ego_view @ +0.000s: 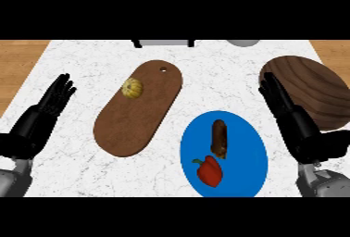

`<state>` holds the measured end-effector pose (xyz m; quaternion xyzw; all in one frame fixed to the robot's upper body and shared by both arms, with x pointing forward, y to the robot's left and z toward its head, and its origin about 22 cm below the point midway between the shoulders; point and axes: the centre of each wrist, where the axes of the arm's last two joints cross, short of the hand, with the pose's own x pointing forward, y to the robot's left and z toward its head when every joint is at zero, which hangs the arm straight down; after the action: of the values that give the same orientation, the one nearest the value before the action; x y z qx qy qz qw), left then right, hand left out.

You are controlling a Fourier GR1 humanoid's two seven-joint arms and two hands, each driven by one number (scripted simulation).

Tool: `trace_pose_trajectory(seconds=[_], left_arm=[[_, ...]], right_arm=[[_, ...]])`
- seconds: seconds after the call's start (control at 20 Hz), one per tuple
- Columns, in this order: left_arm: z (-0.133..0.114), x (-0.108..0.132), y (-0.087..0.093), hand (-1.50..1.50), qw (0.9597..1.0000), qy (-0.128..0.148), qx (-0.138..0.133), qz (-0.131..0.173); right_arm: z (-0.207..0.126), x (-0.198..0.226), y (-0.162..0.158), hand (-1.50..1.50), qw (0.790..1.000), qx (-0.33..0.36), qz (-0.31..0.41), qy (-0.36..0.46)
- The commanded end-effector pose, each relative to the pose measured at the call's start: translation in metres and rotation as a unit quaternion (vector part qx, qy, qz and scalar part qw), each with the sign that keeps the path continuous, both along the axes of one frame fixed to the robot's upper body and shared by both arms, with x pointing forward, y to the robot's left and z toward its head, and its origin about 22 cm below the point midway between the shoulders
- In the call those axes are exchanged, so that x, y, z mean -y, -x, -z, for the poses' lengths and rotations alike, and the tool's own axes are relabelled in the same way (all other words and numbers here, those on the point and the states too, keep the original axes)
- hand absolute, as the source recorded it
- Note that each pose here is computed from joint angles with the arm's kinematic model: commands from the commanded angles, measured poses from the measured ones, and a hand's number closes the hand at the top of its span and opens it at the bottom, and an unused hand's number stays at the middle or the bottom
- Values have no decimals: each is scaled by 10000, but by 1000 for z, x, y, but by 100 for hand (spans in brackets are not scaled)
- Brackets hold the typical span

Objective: Pick the sweet potato from the plate and place it in the bowl

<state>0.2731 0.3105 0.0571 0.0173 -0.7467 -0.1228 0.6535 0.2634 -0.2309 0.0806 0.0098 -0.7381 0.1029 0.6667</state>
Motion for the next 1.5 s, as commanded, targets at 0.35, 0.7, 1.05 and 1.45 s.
trace_pose_trajectory(seconds=[0.35, 0.7, 1.05, 1.45], left_arm=[[21, 33, 2, 0, 9980, 328, -398, -363], [35, 72, 5, 0, 9959, 468, -550, -549], [29, 77, 2, 0, 9947, 399, -551, -777], [24, 94, -3, 0, 9959, 469, -570, -529]], right_arm=[[39, 28, -5, 150, 8846, -15, 1215, 4503], [87, -112, 37, -150, 9044, 1742, 1724, 3492], [66, -177, 32, -150, 8415, 1598, 2438, 4548], [12, -212, 25, -150, 8042, 206, 2933, 5166]])
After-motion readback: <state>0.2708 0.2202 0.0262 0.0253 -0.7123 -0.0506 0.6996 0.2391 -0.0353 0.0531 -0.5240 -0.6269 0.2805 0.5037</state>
